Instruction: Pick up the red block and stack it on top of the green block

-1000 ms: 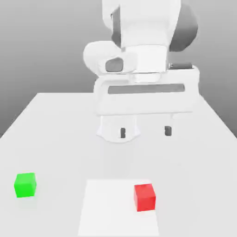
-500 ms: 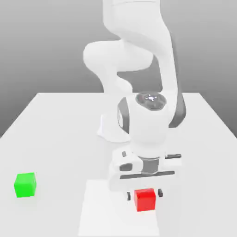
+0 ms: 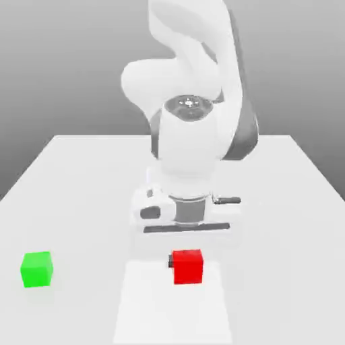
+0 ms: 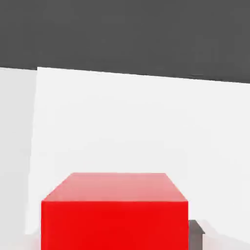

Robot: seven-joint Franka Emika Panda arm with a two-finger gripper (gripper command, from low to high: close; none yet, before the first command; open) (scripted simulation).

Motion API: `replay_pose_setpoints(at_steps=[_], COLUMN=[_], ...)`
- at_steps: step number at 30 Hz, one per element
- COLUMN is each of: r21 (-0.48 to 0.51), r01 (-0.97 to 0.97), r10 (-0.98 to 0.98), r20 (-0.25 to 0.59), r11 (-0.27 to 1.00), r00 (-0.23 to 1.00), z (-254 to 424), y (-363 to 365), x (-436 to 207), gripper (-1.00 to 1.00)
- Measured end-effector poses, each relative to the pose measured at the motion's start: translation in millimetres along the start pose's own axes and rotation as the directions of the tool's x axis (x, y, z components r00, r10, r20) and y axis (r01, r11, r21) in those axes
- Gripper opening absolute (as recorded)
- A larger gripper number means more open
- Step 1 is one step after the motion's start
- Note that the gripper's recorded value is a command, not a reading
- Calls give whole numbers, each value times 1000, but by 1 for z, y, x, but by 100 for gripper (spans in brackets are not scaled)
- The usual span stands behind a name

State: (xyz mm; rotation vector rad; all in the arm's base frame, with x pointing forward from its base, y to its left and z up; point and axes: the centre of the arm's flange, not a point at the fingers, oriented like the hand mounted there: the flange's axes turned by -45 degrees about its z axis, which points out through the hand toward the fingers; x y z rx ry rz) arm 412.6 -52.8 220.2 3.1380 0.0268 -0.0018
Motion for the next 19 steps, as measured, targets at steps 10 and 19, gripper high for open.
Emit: replay_pose_setpoints(at_steps=[10,19], r21=[4,5], r01=[-171,-137], r10=[171,137], r20=[0,0], r11=[985,990], r00=[985,991], z=[-20,37], y=[230,228], x=[-84,-81], gripper=[-100,100])
